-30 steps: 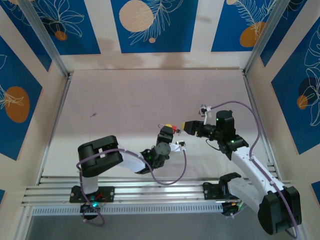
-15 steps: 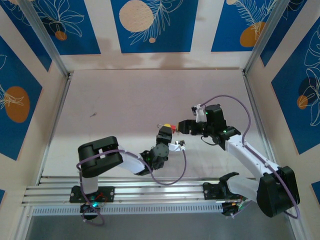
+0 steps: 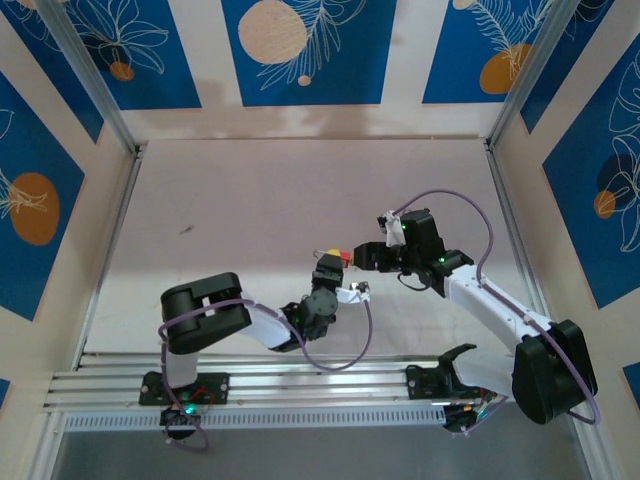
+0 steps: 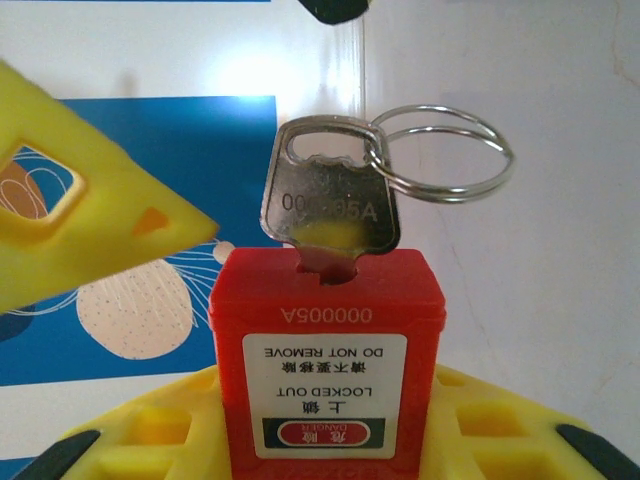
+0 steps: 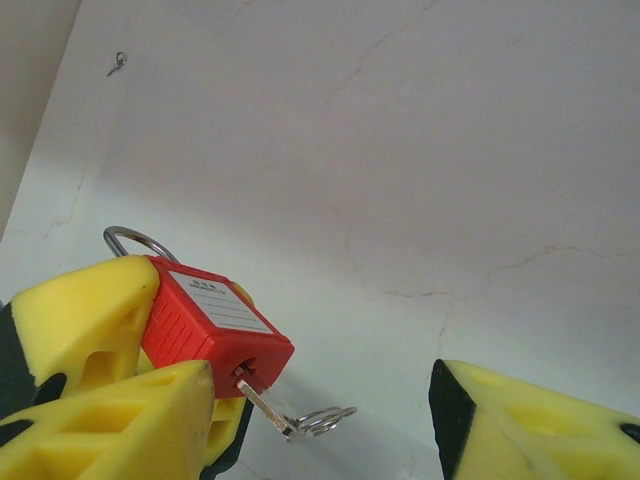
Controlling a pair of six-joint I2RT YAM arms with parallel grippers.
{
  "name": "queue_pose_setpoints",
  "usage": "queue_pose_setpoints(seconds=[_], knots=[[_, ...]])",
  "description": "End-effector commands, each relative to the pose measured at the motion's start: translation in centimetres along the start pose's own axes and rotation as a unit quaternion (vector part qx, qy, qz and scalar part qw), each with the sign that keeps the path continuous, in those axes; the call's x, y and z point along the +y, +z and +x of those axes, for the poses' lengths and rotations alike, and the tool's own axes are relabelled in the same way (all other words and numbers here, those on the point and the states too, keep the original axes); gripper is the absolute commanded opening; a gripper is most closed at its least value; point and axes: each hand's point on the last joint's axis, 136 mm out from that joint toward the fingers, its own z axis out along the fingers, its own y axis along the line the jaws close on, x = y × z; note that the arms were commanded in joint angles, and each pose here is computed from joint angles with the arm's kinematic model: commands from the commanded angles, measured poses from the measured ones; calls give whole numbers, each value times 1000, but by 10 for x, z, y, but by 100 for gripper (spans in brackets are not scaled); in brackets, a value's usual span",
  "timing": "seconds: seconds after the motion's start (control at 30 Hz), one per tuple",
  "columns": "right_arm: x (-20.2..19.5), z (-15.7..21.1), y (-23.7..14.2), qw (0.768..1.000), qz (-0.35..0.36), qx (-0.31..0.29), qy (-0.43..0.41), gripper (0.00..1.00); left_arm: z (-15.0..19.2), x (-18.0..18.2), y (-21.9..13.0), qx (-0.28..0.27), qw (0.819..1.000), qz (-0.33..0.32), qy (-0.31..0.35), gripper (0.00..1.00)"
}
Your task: Unlock with the key
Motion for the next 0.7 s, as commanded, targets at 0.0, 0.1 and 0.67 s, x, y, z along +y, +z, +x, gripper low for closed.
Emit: queue_pose_setpoints(seconds=[0.0, 0.1, 0.67], knots=[[-2, 6, -2, 1000, 6, 5, -4, 60, -2, 8, -2, 1, 999, -15, -35, 4], [-1, 6, -2, 1000, 4, 6, -6, 60, -2, 6, -2, 1, 999, -13, -39, 4], [-6, 18, 3, 1000, 2, 23, -3, 59, -4, 9, 1, 1, 999, -13, -39, 3]])
